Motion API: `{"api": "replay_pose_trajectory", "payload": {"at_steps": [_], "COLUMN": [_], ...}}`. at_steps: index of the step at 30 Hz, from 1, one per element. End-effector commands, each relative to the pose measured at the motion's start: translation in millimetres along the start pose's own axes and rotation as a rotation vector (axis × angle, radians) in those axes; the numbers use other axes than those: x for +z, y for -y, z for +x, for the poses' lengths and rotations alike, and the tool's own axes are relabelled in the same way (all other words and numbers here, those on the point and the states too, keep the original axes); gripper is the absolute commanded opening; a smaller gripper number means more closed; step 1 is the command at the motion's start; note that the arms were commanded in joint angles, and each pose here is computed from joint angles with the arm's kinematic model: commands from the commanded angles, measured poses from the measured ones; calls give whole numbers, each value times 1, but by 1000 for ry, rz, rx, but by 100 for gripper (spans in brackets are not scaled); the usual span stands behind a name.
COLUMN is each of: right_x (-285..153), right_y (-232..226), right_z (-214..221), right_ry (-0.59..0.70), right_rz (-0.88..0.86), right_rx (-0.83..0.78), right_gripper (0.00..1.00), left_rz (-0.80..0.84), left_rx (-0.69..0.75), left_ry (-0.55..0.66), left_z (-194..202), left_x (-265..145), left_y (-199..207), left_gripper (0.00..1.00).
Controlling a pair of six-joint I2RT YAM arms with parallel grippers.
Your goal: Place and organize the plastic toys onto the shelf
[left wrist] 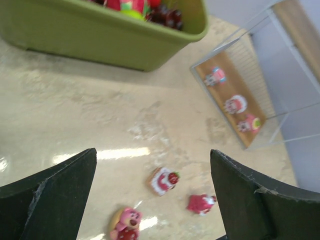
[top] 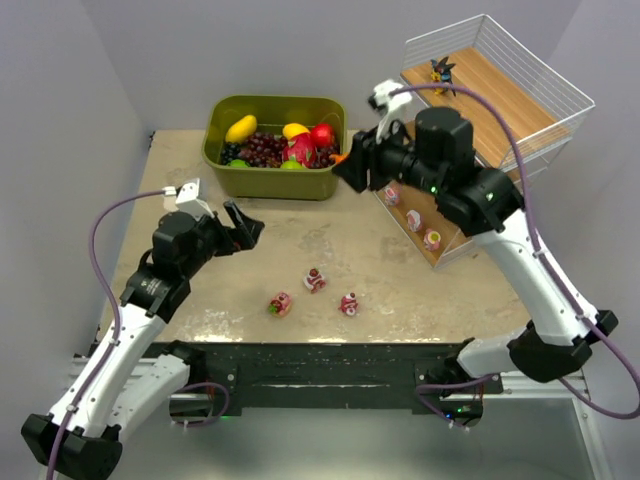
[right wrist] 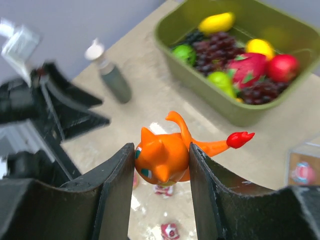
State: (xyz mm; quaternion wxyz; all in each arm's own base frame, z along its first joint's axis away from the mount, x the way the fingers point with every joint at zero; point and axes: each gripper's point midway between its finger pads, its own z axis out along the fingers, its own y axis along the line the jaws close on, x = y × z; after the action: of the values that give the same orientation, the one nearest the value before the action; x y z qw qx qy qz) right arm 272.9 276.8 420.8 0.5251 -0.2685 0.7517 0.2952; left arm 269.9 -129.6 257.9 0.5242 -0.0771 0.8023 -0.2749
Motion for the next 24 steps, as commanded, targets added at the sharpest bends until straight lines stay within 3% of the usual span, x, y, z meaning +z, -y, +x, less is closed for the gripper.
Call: {"api": "replay_pose_trajectory", "payload": {"at_steps": [1,13,24], "right_x": [-26,-73,-113], "right_y": [39,132,141], "right_z": [-50,-70,-81], "right_ry": [91,161,203], "right_rz": [151,478,530], "right_rx": [75,185,178], "right_gripper": [0,0,0], "left_rz": [-80,-35,0], "left_rx": [90,137,138], "left_ry": [-61,-163,-190], "left_z": [27,65,73], "left_x": [0,2,-1], "left_y": [-30,-39,-35], "left_gripper": [99,100,100]}}
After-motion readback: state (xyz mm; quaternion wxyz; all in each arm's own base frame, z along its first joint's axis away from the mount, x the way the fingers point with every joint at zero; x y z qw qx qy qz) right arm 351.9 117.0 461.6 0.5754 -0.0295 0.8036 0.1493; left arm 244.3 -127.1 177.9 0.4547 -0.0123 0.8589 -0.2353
